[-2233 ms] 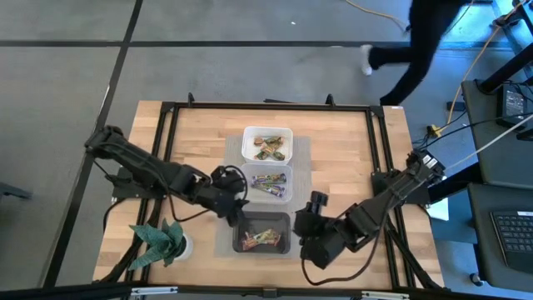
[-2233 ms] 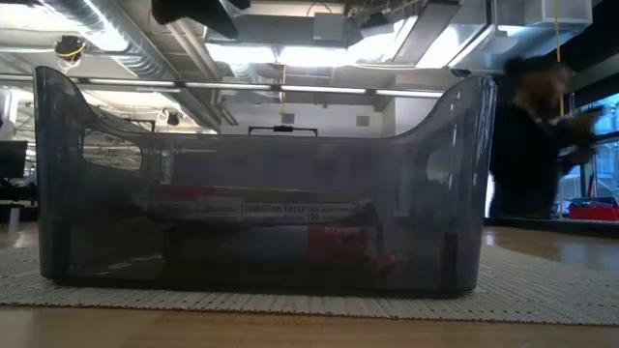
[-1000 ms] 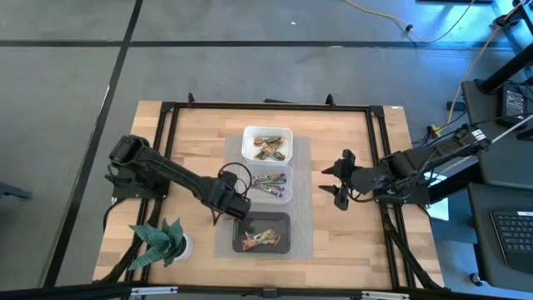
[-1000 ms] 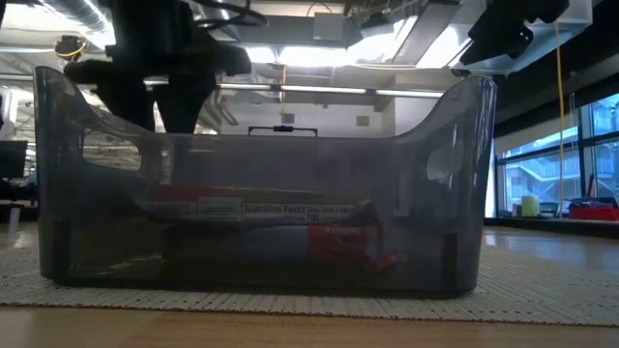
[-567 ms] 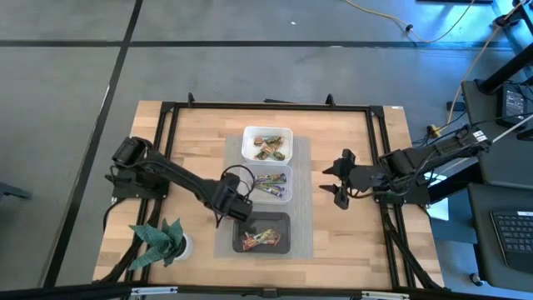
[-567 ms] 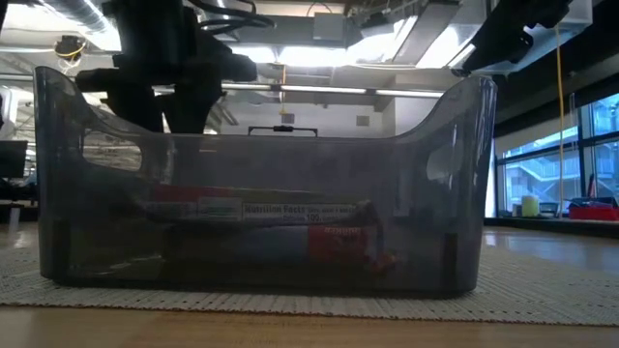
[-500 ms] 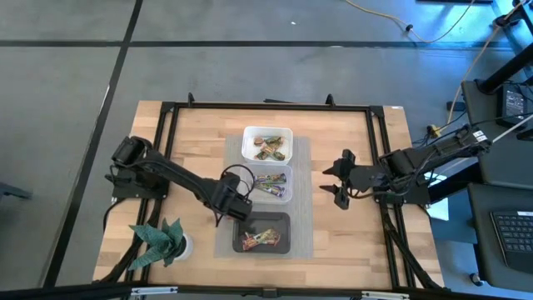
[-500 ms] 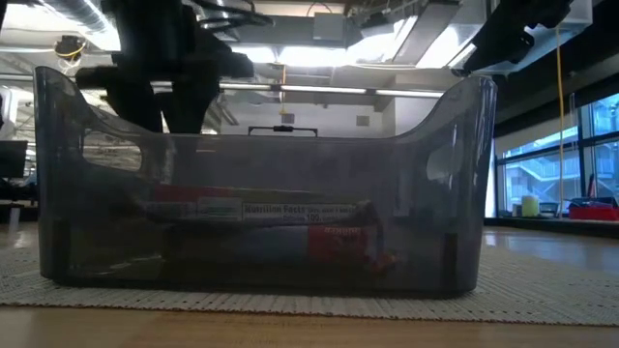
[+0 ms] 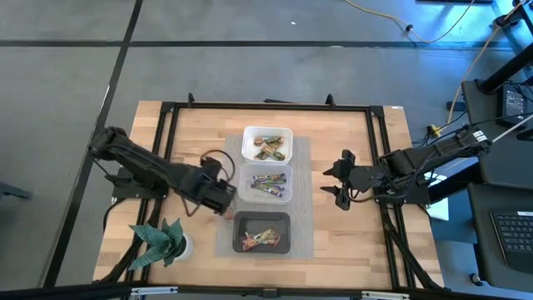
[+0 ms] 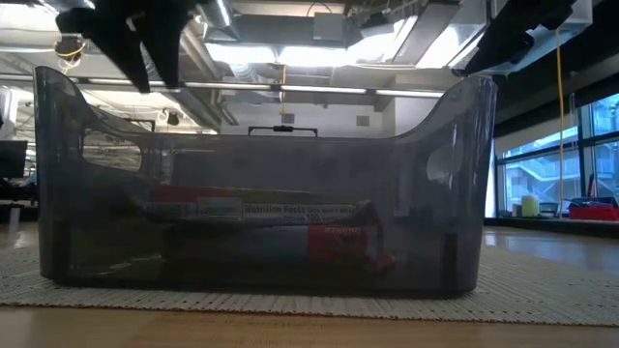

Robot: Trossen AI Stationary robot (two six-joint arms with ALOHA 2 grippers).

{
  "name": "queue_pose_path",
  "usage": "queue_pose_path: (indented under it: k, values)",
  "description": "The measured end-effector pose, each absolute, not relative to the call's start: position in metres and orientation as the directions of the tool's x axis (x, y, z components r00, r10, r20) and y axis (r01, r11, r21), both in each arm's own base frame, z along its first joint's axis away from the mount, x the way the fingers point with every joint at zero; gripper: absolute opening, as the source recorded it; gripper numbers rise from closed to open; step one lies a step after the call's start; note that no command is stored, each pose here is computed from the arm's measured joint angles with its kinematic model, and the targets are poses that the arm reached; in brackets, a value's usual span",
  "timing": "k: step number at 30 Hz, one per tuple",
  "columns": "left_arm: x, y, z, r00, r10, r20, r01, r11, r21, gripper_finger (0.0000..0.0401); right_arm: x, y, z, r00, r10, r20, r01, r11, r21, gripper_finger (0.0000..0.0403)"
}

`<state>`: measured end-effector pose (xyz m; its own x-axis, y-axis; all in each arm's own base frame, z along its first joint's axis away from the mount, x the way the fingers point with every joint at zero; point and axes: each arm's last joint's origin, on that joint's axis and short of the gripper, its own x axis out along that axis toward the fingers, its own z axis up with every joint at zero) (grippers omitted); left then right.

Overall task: Pick and place Granola Bars by type
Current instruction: Put the red granola bar into the black bin

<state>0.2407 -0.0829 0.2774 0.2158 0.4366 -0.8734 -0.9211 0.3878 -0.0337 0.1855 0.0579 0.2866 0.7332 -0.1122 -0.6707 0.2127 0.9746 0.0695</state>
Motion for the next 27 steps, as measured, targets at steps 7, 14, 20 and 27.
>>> queue_pose_path:
  k: [7, 14, 20, 27]
  values:
    - [0.227, -0.075, 0.294, 0.302, 0.447, -0.842, -0.910, 0.399, -0.114, 0.0189, 0.185, 0.058, 0.286, 0.731, -0.103, -0.674, 0.197, 0.978, 0.063, 0.0246]
    - [0.222, -0.069, 0.252, 0.422, 0.188, -0.887, -0.820, 0.497, -0.284, 0.0191, 0.185, 0.058, 0.286, 0.730, -0.092, -0.678, 0.164, 0.985, 0.044, 0.0246]
    - [0.224, -0.061, 0.217, 0.653, 0.111, -0.750, -0.718, 0.407, -0.565, 0.0191, 0.185, 0.058, 0.286, 0.730, -0.092, -0.677, 0.162, 0.986, 0.040, 0.0246]
    - [0.231, -0.065, 0.184, 0.624, 0.101, -0.775, -0.735, 0.413, -0.538, 0.0190, 0.185, 0.057, 0.287, 0.732, -0.117, -0.671, 0.192, 0.981, 0.038, 0.0246]
